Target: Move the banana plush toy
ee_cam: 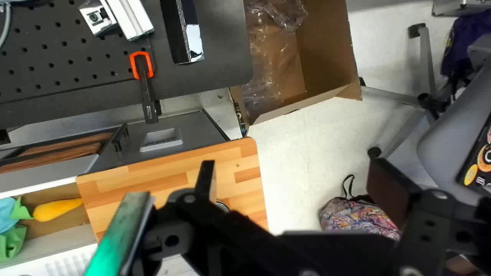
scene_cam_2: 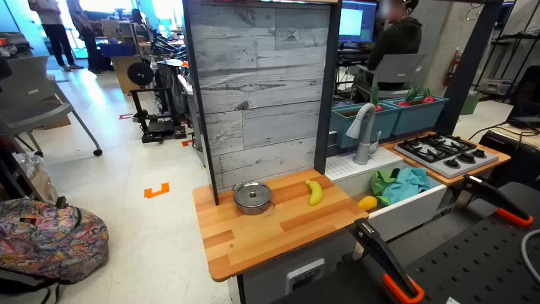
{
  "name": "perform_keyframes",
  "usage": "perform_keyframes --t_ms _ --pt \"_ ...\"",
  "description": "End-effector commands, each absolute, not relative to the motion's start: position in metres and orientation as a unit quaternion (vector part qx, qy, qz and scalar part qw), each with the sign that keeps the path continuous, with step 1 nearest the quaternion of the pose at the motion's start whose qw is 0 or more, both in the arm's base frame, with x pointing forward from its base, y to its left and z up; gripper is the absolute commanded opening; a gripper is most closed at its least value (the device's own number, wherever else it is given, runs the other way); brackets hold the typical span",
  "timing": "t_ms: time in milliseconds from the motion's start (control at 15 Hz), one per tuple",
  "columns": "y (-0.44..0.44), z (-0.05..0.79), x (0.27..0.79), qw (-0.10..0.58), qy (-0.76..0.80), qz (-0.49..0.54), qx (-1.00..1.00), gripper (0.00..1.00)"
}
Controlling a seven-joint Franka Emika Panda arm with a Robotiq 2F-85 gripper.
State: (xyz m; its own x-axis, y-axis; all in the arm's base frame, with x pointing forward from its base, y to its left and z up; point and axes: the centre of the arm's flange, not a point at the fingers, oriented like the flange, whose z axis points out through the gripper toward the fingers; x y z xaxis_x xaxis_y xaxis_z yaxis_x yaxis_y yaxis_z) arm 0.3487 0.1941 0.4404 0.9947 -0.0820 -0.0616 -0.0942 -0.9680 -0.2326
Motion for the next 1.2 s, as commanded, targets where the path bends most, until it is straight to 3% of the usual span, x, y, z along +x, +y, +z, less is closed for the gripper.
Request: perform_keyframes --t_ms 0,1133 --pt "0.194 0.440 0.349 0.118 0.044 0.026 -0.992 1.00" --pt "0.089 0.290 0.479 0.101 0.124 -0.043 -0.986 1.00"
